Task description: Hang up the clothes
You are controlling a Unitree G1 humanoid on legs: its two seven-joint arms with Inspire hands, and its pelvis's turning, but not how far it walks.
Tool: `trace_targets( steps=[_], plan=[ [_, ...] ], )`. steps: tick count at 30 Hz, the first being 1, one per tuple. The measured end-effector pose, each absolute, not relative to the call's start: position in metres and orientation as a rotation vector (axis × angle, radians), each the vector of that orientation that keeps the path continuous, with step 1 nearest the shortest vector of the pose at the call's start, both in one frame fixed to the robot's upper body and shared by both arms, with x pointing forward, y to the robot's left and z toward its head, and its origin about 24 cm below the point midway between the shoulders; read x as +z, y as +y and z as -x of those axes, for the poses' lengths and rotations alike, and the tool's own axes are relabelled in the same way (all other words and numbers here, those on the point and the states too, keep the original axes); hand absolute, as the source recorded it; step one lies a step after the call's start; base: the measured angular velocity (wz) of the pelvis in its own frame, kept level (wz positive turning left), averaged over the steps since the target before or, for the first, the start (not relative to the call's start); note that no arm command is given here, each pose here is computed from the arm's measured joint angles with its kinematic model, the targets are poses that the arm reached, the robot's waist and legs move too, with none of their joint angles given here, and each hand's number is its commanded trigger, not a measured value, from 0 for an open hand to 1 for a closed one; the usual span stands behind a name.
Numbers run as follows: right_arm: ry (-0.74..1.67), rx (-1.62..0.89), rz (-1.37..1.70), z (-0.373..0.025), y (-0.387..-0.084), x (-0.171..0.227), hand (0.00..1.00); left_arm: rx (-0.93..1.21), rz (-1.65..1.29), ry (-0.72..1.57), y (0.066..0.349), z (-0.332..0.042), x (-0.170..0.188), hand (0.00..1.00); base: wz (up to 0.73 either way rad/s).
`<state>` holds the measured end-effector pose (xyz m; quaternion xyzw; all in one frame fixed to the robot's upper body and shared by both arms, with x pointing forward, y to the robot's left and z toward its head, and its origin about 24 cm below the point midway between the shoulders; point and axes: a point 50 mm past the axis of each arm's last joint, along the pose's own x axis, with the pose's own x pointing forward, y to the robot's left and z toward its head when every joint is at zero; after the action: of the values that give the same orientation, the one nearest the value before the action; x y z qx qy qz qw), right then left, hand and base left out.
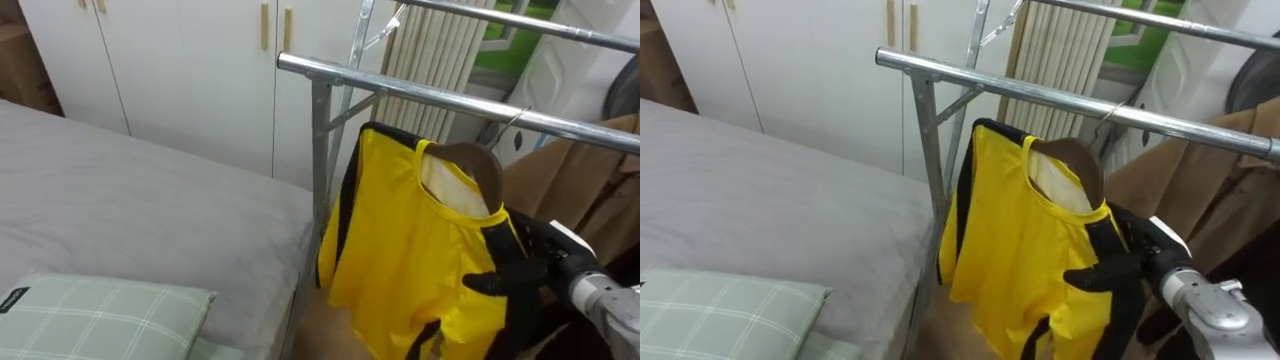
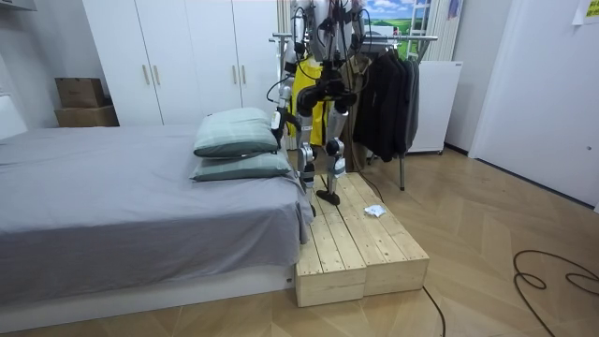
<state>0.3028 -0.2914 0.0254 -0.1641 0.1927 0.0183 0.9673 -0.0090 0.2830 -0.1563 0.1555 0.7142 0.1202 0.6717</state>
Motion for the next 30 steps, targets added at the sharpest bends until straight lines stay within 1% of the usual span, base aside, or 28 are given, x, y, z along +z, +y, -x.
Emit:
trace_targets(
  steps=[10,23,30],
  plan=[
    [0.316,0.031,0.357,-0.309,-0.286,0.041,0.00,0.288,-0.338,1.607,0.284,0.009,-0.156,0.00,0.00],
    [0.271,-0.092,0.360,-0.308,-0.303,0.053,0.00,0.274,-0.317,1.644,0.285,0.017,-0.156,0.00,0.00],
    [0.199,-0.245,0.290,-0.305,-0.323,0.068,0.00,0.277,-0.334,1.653,0.287,0.019,-0.155,0.00,0.00]
  ],
)
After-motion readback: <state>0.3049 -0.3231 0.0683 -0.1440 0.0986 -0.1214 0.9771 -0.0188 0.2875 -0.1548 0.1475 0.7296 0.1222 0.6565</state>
